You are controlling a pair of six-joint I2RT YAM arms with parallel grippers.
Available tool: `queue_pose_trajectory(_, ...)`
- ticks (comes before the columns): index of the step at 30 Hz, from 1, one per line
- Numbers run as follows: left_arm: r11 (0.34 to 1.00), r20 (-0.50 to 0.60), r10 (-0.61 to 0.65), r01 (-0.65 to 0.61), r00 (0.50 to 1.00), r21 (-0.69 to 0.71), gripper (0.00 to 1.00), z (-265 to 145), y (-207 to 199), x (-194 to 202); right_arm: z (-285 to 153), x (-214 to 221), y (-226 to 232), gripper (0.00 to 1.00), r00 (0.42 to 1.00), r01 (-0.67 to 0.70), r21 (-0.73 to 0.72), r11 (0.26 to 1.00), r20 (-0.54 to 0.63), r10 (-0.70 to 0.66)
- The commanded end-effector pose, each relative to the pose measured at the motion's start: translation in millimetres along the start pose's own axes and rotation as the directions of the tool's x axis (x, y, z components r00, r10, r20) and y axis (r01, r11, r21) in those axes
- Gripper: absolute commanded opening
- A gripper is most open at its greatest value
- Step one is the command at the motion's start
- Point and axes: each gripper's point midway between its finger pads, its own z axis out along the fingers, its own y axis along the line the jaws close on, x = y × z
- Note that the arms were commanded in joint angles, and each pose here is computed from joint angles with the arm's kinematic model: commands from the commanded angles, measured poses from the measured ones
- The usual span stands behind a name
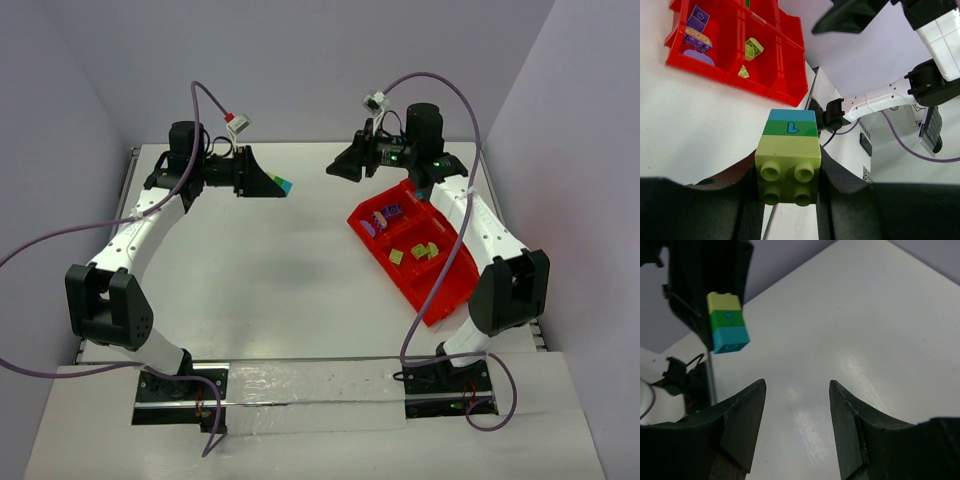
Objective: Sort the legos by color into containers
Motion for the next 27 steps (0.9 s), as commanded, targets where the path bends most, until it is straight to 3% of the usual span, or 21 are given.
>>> queue_pose_trajectory(1, 0.995, 0.016, 0.089, -0.089, 0.996, 0.037, 0.00, -2.8, -21.2, -14.8, 2.5, -23.4, 64.8, 0.60, 0.999, 0.049, -0.289, 0.956, 0.007, -0.049)
queue_pose_trajectory(3, 0.995, 0.024, 0.091, -0.092, 0.996, 0.030, 0.00, -3.2, -22.1, -16.7, 10.0, -17.9, 62.8, 0.60, 0.995, 0.096, -0.221, 0.970, -0.017, -0.102)
queue_pose_trajectory(6, 0.998, 0.032, 0.059, -0.060, 0.998, 0.021, 0.00, -2.3, -20.6, -18.5, 19.1, -8.3, 55.6, 0.59, 0.957, 0.284, -0.072, 0.956, -0.047, -0.287)
queue_pose_trajectory(12, 1.000, 0.038, 0.026, -0.027, 0.999, 0.014, 0.00, -1.1, -18.5, -20.5, 29.5, 15.5, 51.5, 0.63, 0.800, 0.600, 0.144, 0.787, -0.085, -0.594)
queue_pose_trajectory(19, 1.000, 0.051, 0.016, -0.017, 0.999, 0.024, 0.00, -1.2, -22.5, -23.0, 47.4, 20.1, 59.2, 0.64, 0.737, 0.674, 0.168, 0.719, -0.098, -0.668)
queue_pose_trajectory(27, 1.000, 0.055, 0.011, -0.012, 0.998, 0.017, 0.00, -1.4, -22.1, -21.3, 65.1, 12.7, 68.4, 0.64, 0.727, 0.682, 0.163, 0.713, -0.051, -0.684)
